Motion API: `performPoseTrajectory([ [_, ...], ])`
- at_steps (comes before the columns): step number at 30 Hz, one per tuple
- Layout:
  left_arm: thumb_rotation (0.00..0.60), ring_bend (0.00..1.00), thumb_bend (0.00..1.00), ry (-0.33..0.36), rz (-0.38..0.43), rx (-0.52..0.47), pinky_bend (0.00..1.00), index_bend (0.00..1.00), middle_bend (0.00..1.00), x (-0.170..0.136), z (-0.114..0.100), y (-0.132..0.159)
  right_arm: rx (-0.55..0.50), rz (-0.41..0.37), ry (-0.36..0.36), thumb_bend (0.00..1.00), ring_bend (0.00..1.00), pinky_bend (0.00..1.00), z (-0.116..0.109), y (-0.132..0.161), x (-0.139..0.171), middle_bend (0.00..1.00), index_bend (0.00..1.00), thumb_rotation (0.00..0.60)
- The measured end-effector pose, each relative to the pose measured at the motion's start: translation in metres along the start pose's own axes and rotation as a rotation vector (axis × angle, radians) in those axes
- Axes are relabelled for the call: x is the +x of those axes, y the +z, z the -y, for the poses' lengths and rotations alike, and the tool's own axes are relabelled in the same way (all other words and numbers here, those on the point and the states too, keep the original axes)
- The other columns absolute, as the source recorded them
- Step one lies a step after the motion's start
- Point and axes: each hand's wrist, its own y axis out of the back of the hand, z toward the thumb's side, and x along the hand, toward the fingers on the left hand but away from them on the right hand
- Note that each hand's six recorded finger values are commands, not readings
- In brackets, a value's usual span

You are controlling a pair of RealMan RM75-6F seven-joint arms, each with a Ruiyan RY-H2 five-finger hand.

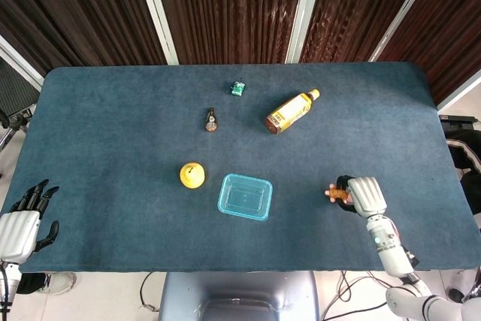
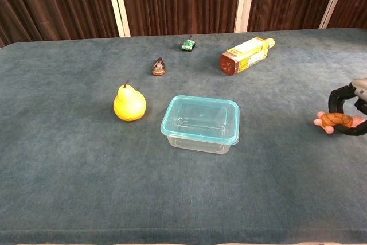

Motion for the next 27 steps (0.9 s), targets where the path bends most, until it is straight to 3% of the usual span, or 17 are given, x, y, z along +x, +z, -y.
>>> performPoseTrajectory([
  [4, 0.6, 0.08, 0.47, -0.002, -0.001, 0.0, 0.28, 0.14, 0.0, 0.0, 0.0, 0.0, 0.0, -0.005, 0.048, 0.35, 0.95, 0.97, -0.001, -0.004, 0.004, 0.27, 0.15, 0.6],
  [7, 0.6, 0.08, 0.47, -0.003, -0.001, 0.001, 0.28, 0.14, 0.0, 0.0, 0.0, 0.0, 0.032, -0.005, 0.058, 0.2, 0.88, 0.93, -0.002, -0.006, 0.007, 0.17, 0.02, 0.6],
  [12, 0.6, 0.08, 0.47, -0.005, 0.0, -0.003, 0.28, 0.14, 0.0, 0.0, 0.0, 0.0, 0.044, -0.009, 0.072, 0.06, 0.82, 0.92, -0.004, -0.006, 0.014, 0.09, 0.0, 0.6],
  [17, 0.6, 0.08, 0.47, -0.005, -0.002, -0.008, 0.28, 0.14, 0.0, 0.001, -0.001, -0.001, 0.031, -0.024, 0.054, 0.05, 0.72, 0.87, -0.017, -0.002, 0.027, 0.09, 0.0, 0.6],
  [20, 0.6, 0.08, 0.47, -0.004, 0.0, -0.008, 0.28, 0.14, 0.0, 0.002, -0.001, 0.0, 0.008, -0.023, -0.001, 0.05, 0.5, 0.65, -0.032, 0.001, 0.038, 0.09, 0.0, 0.6],
  [23, 0.6, 0.08, 0.47, -0.007, 0.004, -0.009, 0.28, 0.14, 0.0, 0.003, 0.0, 0.001, -0.004, -0.006, -0.088, 0.05, 0.12, 0.25, -0.053, 0.0, 0.052, 0.05, 0.0, 0.6],
  [24, 0.6, 0.08, 0.47, -0.007, 0.006, -0.008, 0.28, 0.14, 0.0, 0.003, 0.0, 0.001, -0.008, 0.003, -0.115, 0.06, 0.04, 0.14, -0.059, -0.001, 0.058, 0.03, 0.0, 0.6],
  [27, 0.6, 0.08, 0.47, -0.011, 0.013, -0.005, 0.28, 0.14, 0.0, 0.004, 0.001, 0.004, -0.025, 0.046, -0.188, 0.06, 0.0, 0.06, -0.079, -0.004, 0.08, 0.0, 0.0, 0.6],
])
